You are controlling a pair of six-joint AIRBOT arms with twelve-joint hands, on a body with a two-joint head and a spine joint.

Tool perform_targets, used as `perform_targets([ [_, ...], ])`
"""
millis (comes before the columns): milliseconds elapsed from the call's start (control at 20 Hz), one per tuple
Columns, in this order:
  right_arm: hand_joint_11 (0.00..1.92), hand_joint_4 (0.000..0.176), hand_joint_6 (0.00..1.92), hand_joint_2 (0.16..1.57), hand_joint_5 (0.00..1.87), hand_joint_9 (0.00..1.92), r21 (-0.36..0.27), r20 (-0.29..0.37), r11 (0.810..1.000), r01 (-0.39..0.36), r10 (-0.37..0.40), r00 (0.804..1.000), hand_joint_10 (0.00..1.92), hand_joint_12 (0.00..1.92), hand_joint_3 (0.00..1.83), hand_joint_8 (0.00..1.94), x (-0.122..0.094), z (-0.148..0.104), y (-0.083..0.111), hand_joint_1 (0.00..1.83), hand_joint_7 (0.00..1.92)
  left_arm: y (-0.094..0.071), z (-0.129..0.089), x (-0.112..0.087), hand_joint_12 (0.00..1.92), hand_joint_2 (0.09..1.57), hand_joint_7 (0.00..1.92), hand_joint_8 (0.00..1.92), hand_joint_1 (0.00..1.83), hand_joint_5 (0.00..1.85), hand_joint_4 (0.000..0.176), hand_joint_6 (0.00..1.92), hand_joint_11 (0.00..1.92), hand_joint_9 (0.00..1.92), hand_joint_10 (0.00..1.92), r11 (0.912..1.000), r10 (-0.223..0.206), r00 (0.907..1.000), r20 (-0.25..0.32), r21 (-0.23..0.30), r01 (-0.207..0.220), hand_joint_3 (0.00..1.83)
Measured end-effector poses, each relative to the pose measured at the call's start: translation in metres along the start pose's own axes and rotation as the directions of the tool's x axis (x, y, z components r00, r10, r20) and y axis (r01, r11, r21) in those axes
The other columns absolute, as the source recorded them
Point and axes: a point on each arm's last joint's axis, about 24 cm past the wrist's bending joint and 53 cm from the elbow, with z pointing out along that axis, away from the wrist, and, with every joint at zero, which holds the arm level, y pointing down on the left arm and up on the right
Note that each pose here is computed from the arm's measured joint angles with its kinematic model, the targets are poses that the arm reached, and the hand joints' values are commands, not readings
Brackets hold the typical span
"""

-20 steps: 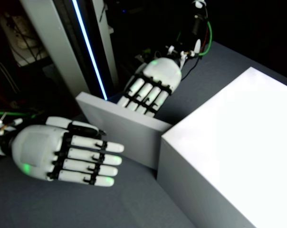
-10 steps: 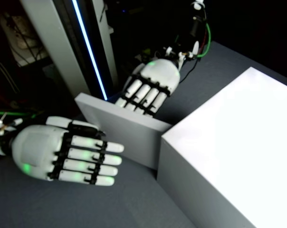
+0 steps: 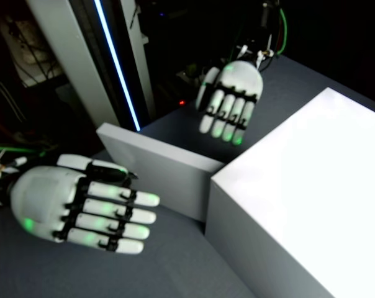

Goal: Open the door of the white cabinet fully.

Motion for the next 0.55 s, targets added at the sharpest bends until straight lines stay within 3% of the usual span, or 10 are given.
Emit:
perform_targets([
  [50,0.06,0.000,0.00,1.40,0.22,0.19,0.000,0.008,1.000,0.001,-0.001,1.000,0.01,0.35,0.00,0.00,-0.003,0.000,0.000,0.49,0.20,0.005,-0.011,-0.012,0.01,1.57,0.07,0.00,0.00,0.13,0.000,0.00,0.08,0.08,0.00,0.9996,0.003,0.9993,0.038,-0.027,-0.002,0.08],
  [150,0.06,0.000,0.00,1.41,0.22,0.19,-0.006,0.025,1.000,0.004,-0.004,1.000,0.01,0.35,0.00,0.00,-0.008,0.000,0.002,0.50,0.20,0.008,-0.026,-0.029,0.01,1.57,0.05,0.00,0.00,0.09,0.000,0.00,0.08,0.06,0.00,0.9989,0.007,0.9952,0.098,-0.048,-0.002,0.09],
  [200,0.00,0.000,0.00,1.41,0.22,0.12,-0.016,0.039,1.000,0.004,-0.003,0.999,0.01,0.22,0.00,0.00,-0.012,0.000,0.005,0.45,0.19,0.009,-0.039,-0.041,0.04,1.57,0.10,0.01,0.00,0.13,0.000,0.01,0.12,0.11,0.01,0.9980,0.014,0.9896,0.143,-0.063,-0.005,0.05],
  [250,0.00,0.000,0.00,1.41,0.22,0.12,-0.019,0.044,1.000,0.005,-0.004,0.999,0.01,0.22,0.00,0.00,-0.013,0.000,0.006,0.45,0.19,0.009,-0.045,-0.046,0.04,1.57,0.10,0.01,0.00,0.13,0.000,0.01,0.12,0.11,0.01,0.9973,0.023,0.9864,0.162,-0.073,-0.012,0.05],
  [300,0.00,0.000,0.00,1.40,0.22,0.11,-0.026,0.051,1.000,0.008,-0.007,0.999,0.00,0.16,0.00,0.00,-0.016,-0.001,0.008,0.45,0.18,0.010,-0.055,-0.055,0.32,1.57,0.15,0.01,0.00,0.20,0.000,0.01,0.05,0.15,0.00,0.9957,0.037,0.9799,0.196,-0.091,-0.019,0.04],
  [350,0.00,0.000,0.00,1.42,0.22,0.10,-0.032,0.063,0.999,0.009,-0.007,0.998,0.00,0.16,0.00,0.00,-0.019,-0.001,0.010,0.48,0.16,0.011,-0.066,-0.064,0.24,1.57,0.08,0.00,0.00,0.11,0.000,0.00,0.01,0.06,0.00,0.9940,0.045,0.9718,0.231,-0.108,-0.020,0.10],
  [400,0.01,0.000,0.00,1.44,0.21,0.11,-0.041,0.075,0.999,0.009,-0.006,0.997,0.00,0.18,0.00,0.00,-0.022,-0.001,0.013,0.49,0.16,0.015,-0.077,-0.072,0.02,1.57,0.01,0.00,0.03,0.04,0.000,0.00,0.00,0.00,0.00,0.9917,0.051,0.9621,0.268,-0.128,-0.017,0.10],
  [450,0.04,0.000,0.00,1.45,0.22,0.15,-0.045,0.087,0.999,0.006,-0.002,0.996,0.01,0.20,0.00,0.01,-0.025,-0.002,0.014,0.54,0.19,0.021,-0.087,-0.082,0.00,1.57,0.01,0.00,0.15,0.06,0.000,0.00,0.00,0.00,0.00,0.9881,0.055,0.9497,0.308,-0.153,-0.008,0.08],
  [500,0.04,0.000,0.00,1.45,0.22,0.15,-0.053,0.095,0.999,0.007,-0.002,0.995,0.01,0.20,0.00,0.01,-0.027,-0.002,0.017,0.54,0.19,0.026,-0.097,-0.089,0.00,1.57,0.01,0.00,0.15,0.06,0.000,0.00,0.00,0.00,0.00,0.9848,0.060,0.9367,0.345,-0.174,0.001,0.08],
  [550,0.05,0.000,0.00,1.46,0.23,0.16,-0.062,0.107,0.998,0.010,-0.003,0.994,0.01,0.22,0.00,0.01,-0.030,-0.002,0.019,0.55,0.21,0.031,-0.107,-0.099,0.00,1.55,0.03,0.00,0.22,0.06,0.000,0.00,0.00,0.00,0.00,0.9800,0.072,0.9191,0.387,-0.199,0.007,0.02],
])
